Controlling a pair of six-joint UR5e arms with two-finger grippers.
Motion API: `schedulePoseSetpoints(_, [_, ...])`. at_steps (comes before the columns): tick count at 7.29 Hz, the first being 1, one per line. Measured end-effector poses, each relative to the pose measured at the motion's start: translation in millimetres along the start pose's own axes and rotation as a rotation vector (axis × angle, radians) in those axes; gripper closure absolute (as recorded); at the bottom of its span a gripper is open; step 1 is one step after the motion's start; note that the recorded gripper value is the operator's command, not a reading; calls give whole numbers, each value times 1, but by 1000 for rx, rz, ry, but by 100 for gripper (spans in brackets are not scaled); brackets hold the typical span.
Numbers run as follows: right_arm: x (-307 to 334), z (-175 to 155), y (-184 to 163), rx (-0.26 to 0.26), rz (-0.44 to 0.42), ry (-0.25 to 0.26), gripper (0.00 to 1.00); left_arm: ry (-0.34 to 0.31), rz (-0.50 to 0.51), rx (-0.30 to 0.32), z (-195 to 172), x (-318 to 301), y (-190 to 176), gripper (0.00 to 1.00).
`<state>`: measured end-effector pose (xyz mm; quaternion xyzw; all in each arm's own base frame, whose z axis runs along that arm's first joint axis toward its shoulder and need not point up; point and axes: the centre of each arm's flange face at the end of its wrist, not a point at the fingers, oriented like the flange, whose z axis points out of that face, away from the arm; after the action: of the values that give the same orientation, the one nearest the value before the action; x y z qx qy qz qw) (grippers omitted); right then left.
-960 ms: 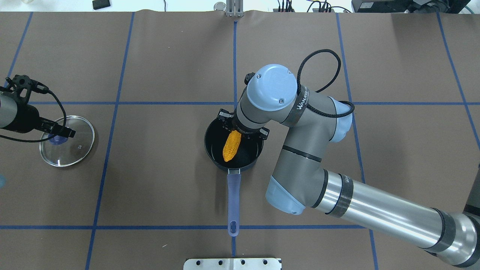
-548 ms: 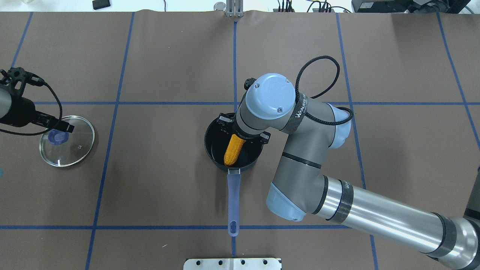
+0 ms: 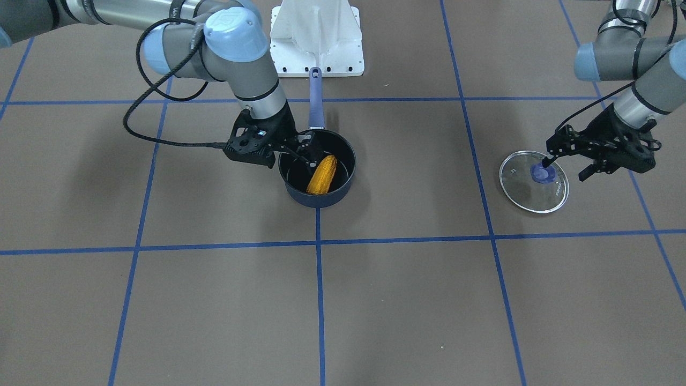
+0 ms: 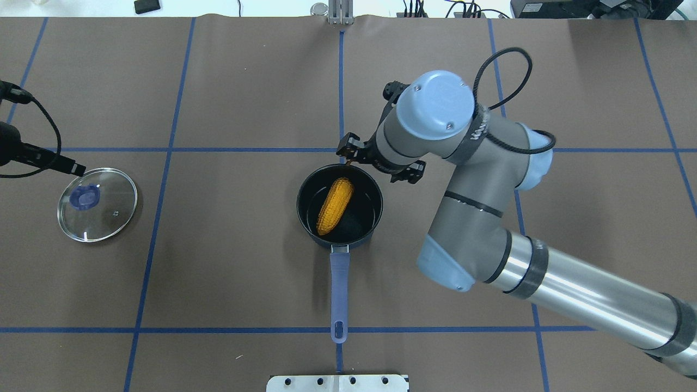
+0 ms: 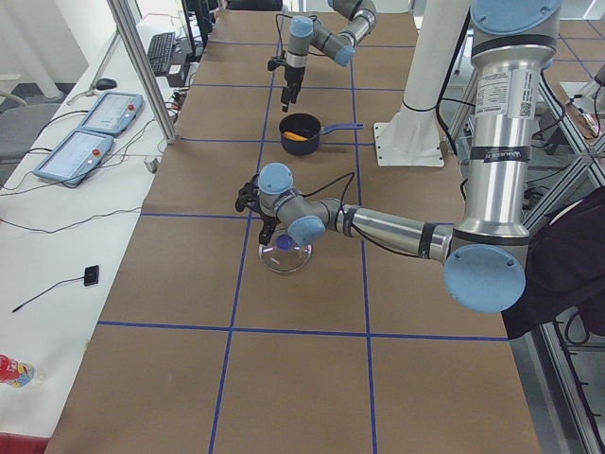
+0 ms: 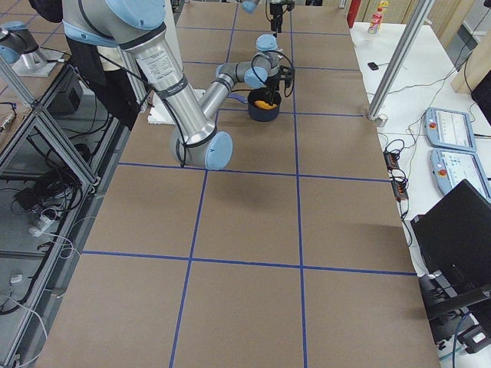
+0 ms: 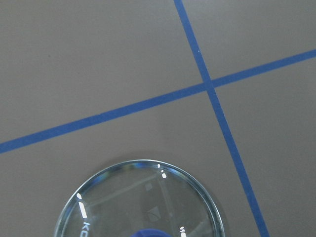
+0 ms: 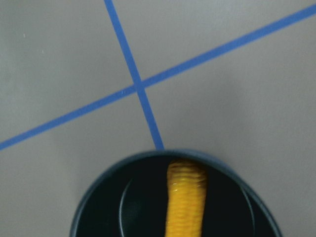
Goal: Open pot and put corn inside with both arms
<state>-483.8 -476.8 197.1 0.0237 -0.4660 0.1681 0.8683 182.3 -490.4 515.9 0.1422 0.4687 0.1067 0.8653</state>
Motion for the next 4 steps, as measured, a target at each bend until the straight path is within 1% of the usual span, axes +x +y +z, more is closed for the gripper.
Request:
schedulePoseSetpoints(2, [68,-29,-73,-6,-110,26,0,-32,38,-9,-27,-38,-7,6])
schedulePoseSetpoints(4, [138,-48,-130,-10,-209,60,0,-78,92,-26,-58,-79,-14,6])
